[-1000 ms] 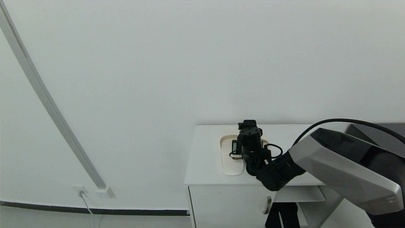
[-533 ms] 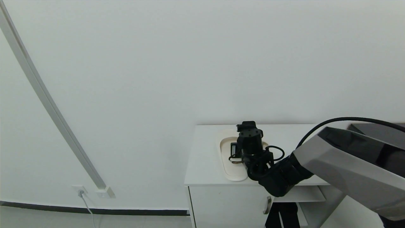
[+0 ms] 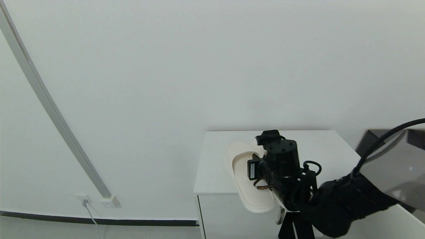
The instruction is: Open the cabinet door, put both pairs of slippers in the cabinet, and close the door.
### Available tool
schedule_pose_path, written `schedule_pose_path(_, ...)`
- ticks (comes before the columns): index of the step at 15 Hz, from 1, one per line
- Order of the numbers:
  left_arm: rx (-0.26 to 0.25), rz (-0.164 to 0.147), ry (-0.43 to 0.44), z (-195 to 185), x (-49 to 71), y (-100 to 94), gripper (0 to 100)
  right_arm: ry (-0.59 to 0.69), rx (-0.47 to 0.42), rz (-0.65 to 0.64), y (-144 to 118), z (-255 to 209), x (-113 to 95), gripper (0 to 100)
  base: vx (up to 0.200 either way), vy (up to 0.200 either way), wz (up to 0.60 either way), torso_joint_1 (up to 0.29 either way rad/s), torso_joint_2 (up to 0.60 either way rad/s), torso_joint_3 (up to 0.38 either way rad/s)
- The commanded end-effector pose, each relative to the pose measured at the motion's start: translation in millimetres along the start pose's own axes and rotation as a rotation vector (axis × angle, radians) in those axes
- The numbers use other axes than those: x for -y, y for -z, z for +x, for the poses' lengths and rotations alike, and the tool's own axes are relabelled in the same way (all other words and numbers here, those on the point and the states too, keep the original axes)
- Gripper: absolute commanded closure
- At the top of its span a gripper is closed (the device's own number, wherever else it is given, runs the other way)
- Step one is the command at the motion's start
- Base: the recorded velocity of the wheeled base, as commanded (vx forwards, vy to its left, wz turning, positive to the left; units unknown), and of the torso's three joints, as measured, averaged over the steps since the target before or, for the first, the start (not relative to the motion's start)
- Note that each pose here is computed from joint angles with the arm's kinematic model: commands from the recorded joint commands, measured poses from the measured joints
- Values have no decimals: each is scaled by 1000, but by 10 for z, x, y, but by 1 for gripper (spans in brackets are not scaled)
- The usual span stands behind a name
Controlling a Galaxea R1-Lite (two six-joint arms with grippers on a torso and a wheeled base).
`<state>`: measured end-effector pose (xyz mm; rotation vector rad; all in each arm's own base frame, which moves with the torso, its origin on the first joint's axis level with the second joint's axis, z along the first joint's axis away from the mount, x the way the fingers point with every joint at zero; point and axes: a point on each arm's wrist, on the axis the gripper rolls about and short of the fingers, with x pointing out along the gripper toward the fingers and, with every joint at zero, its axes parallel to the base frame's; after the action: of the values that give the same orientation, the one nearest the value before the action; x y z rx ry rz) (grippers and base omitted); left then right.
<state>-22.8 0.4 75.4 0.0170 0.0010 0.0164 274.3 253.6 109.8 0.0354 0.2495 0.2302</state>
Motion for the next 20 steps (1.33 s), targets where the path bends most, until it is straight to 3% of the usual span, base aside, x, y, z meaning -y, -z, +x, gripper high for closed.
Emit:
schedule_pose_path(1,1,-2,-2,0,0,0,100,-113,4,2,-122,-560,127,100,0,0,0,0,0,0)
schedule_pose_path(4,1,-3,-5,0,-1,0,100,-187,0,-4,-138,-818,183,100,0,0,0,0,0,0)
schedule_pose_path(13,0,-16,-43,-1,-10,0,100,-225,-23,-24,-55,-916,108,100,0,0,0,0,0,0)
schedule_pose_path(20,1,-17,-30,0,-7,0,100,-236,-33,-33,-16,-924,67,100,-200,0,0,2,2,2)
